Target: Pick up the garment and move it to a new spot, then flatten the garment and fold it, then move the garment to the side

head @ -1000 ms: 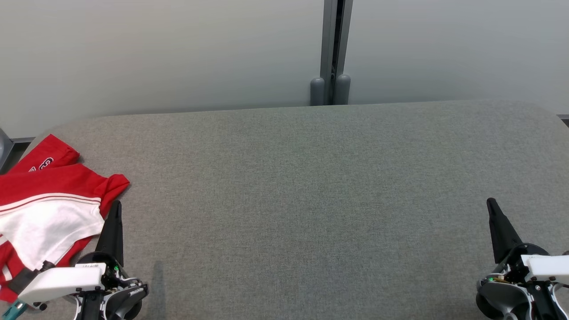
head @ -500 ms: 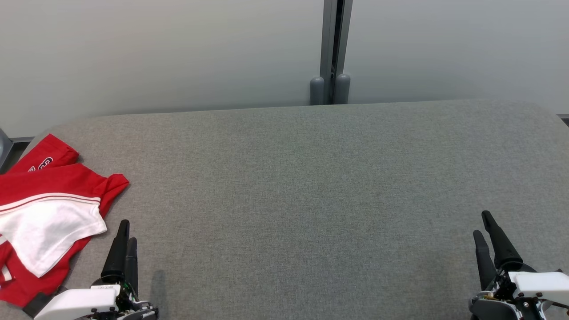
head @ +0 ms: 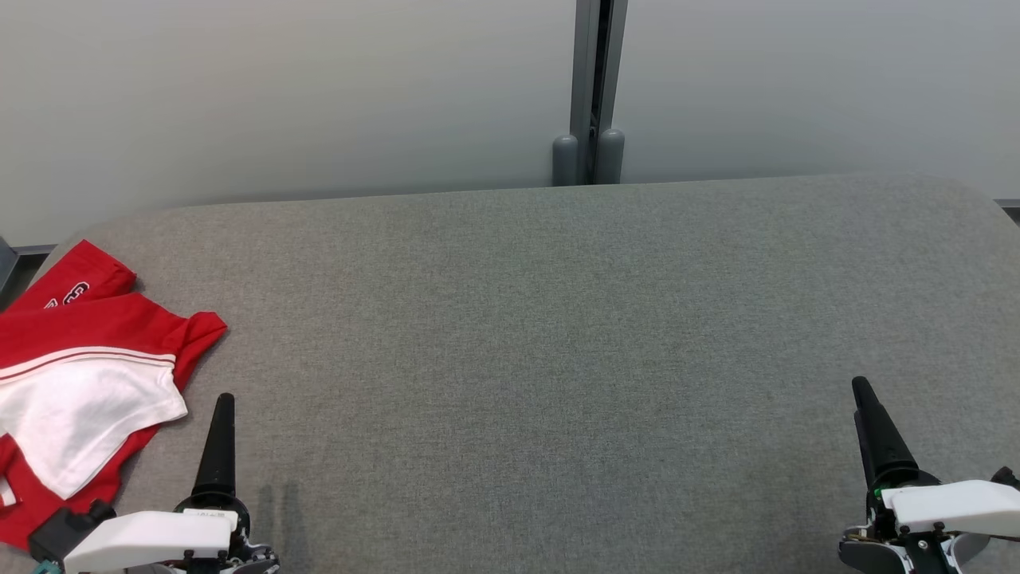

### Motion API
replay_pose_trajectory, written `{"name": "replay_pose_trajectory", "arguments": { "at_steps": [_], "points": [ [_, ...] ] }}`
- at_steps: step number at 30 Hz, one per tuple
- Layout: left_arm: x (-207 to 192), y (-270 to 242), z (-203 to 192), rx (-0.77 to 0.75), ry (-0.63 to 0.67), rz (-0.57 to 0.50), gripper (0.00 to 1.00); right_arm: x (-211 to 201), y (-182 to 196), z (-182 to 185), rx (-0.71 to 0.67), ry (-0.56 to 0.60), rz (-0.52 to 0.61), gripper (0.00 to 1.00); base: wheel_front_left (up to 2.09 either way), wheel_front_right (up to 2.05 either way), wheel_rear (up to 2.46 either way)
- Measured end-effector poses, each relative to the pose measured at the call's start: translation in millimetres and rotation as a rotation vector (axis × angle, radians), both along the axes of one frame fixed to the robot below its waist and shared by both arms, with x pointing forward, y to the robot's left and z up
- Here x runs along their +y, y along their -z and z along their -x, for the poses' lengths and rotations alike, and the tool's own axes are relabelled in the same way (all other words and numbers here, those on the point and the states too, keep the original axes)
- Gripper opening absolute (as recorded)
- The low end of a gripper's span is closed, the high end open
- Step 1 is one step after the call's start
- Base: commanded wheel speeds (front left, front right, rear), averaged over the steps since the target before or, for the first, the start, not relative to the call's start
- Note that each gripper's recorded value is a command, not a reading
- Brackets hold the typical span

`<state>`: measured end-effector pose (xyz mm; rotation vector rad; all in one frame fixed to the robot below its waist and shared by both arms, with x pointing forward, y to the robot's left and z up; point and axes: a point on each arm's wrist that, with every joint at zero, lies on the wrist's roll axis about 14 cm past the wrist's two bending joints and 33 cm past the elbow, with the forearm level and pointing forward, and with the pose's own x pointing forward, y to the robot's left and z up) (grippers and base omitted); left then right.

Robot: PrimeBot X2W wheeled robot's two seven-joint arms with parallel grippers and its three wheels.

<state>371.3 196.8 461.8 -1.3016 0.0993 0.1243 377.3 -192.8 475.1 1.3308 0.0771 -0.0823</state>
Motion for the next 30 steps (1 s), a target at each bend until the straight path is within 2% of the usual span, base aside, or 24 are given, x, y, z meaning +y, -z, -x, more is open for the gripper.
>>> {"name": "replay_pose_trajectory", "arguments": {
  "at_steps": [13,30],
  "points": [
    [-6,1,-4,0.016,0.049,-0.291,1.0,6,0,-3,0.0,-0.047,0.307,1.0,0.0,0.0,0.0],
    [-4,17,0,0.09,0.078,-0.585,1.0,12,5,-2,-0.001,-0.09,0.581,1.0,0.0,0.0,0.0]
  ]
}}
